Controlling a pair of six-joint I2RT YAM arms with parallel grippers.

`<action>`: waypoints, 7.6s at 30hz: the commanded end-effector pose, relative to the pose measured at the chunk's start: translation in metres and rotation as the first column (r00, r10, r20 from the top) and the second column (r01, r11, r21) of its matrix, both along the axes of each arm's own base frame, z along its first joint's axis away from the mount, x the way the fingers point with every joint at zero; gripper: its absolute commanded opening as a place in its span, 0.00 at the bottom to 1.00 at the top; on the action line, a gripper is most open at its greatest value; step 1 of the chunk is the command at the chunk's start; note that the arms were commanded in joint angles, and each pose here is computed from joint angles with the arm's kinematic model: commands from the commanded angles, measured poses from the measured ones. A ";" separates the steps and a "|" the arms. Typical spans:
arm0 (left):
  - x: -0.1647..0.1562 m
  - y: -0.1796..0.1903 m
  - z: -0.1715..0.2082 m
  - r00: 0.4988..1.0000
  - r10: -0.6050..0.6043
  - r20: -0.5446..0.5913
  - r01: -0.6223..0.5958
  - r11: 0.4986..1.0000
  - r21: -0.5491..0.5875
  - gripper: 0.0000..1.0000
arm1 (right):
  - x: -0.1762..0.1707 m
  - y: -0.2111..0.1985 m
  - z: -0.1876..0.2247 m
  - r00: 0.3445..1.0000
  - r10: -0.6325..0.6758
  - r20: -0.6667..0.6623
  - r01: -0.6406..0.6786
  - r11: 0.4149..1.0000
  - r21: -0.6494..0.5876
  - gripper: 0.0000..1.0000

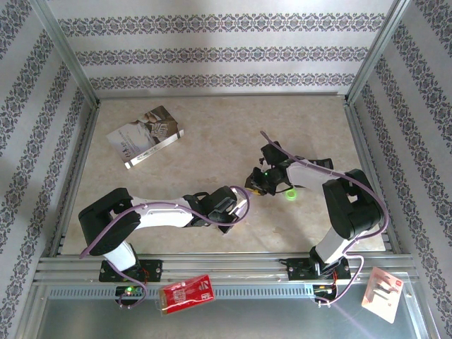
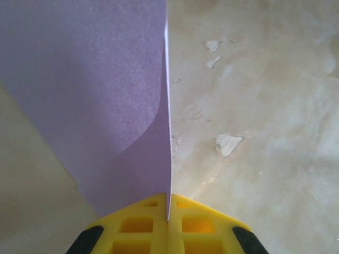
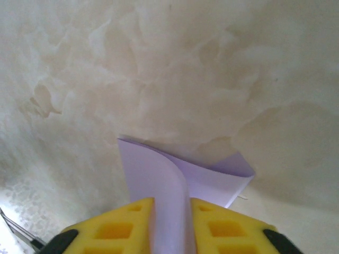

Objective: Fold a paper plane with a square sheet of paper (pick it up from the middle)
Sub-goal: Fold the wing for the fifth time at the center of the table.

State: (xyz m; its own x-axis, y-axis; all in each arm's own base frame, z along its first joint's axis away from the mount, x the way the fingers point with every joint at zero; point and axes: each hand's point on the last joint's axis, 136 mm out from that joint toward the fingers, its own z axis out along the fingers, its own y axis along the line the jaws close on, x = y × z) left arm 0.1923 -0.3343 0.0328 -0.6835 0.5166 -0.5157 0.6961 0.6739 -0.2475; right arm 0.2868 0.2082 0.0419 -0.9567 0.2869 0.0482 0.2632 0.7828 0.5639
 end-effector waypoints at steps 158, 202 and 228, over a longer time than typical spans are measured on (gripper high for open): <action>0.015 0.023 -0.018 0.636 0.223 -0.739 -0.633 0.699 -0.334 0.00 | -0.034 0.061 -0.022 0.934 0.317 0.164 -0.324 0.946 0.018 0.15; 0.005 0.037 0.020 0.762 0.330 -0.557 -0.513 0.832 -0.210 0.47 | -0.038 0.058 -0.040 0.938 0.326 0.116 -0.328 0.945 -0.001 0.14; -0.014 0.049 -0.025 0.722 0.395 -0.568 -0.486 0.874 -0.010 0.21 | -0.036 0.060 -0.033 0.931 0.340 0.132 -0.343 0.939 0.004 0.14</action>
